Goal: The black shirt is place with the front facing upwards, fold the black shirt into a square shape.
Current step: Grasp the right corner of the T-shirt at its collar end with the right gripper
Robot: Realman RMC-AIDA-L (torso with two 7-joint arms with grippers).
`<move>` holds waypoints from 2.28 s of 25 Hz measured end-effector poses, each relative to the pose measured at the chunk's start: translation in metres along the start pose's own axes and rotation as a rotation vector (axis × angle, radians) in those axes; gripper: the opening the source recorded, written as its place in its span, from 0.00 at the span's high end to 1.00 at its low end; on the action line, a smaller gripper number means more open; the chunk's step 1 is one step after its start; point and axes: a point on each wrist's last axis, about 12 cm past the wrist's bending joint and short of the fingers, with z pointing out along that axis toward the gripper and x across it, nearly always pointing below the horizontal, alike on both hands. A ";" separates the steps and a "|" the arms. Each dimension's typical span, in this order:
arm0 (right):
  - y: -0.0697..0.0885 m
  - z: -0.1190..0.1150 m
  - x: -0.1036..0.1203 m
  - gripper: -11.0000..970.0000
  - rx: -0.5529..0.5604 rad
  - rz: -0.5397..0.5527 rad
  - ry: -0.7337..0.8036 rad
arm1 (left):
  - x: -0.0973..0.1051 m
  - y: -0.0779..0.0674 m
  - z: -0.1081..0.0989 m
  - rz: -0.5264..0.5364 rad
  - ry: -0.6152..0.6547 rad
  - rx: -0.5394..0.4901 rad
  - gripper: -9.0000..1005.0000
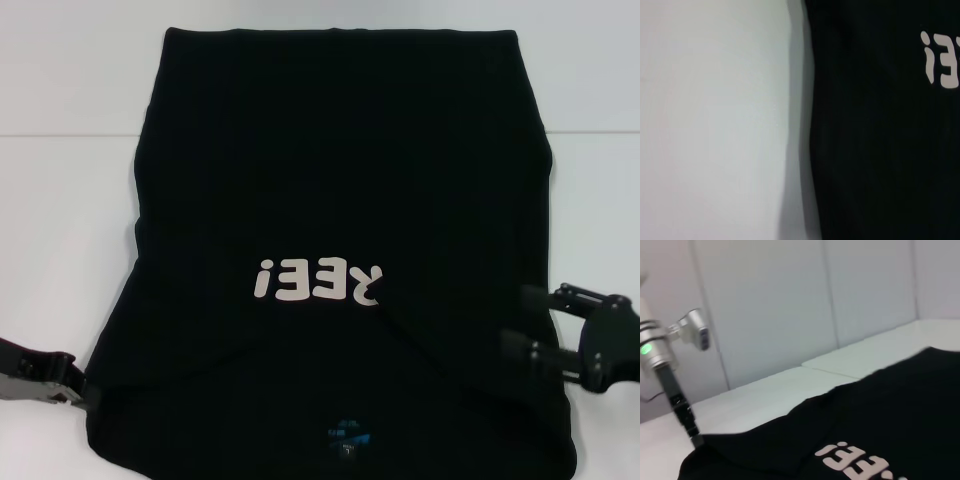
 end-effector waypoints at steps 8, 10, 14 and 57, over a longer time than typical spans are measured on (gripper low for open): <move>-0.042 -0.027 -0.034 0.20 0.097 0.361 0.154 | -0.003 0.000 -0.006 0.024 -0.011 0.005 0.99; -0.054 -0.035 -0.046 0.20 0.132 0.450 0.238 | -0.005 -0.001 -0.007 0.043 -0.007 0.006 0.99; -0.071 -0.044 -0.070 0.20 0.176 0.595 0.405 | -0.008 -0.004 -0.010 0.058 -0.002 0.004 0.99; -0.033 0.090 -0.114 0.22 0.111 0.467 1.092 | -0.019 -0.010 -0.015 0.079 -0.014 0.014 0.99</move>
